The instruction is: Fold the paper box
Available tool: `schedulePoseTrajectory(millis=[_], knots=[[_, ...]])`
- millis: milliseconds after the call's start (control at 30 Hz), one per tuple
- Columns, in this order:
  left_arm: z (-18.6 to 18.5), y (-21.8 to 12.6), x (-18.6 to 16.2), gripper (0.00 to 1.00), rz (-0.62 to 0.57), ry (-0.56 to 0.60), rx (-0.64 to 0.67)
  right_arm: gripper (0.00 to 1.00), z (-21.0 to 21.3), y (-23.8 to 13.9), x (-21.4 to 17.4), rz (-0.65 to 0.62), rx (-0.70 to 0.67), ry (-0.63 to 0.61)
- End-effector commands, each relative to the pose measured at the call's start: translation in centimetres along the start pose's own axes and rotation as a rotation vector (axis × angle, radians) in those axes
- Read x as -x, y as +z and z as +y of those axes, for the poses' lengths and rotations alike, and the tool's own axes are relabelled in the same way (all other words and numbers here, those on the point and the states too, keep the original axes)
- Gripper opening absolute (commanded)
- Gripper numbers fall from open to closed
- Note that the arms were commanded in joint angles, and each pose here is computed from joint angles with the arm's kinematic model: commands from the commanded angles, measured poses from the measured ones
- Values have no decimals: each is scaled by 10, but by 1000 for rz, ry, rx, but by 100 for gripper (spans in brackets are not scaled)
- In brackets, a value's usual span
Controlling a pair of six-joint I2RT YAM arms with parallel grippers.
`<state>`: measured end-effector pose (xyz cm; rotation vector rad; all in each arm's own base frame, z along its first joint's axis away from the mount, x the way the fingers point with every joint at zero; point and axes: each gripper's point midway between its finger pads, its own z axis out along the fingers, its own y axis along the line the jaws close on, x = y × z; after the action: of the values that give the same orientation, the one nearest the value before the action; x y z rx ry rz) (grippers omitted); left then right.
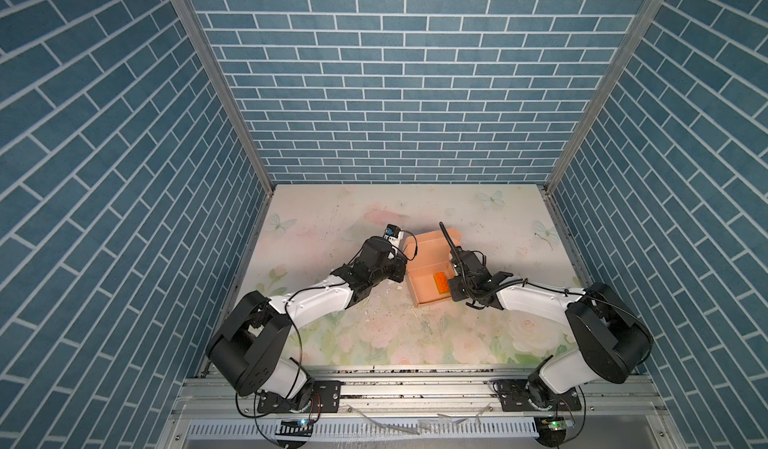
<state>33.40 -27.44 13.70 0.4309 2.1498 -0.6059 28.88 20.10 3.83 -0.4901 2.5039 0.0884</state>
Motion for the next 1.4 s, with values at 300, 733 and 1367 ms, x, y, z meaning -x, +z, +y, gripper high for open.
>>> schedulePoseTrajectory(millis=[300,733,1367], knots=[[-3,-4,15,0,-47,6,-2,0,-21,14,-21,61,-272,-160],[4,-3,6,0,-31,-47,25,0,4,36,-51,91,-115,-86],[5,-10,2,0,-33,-29,24,13,34,9,-22,35,67,1]])
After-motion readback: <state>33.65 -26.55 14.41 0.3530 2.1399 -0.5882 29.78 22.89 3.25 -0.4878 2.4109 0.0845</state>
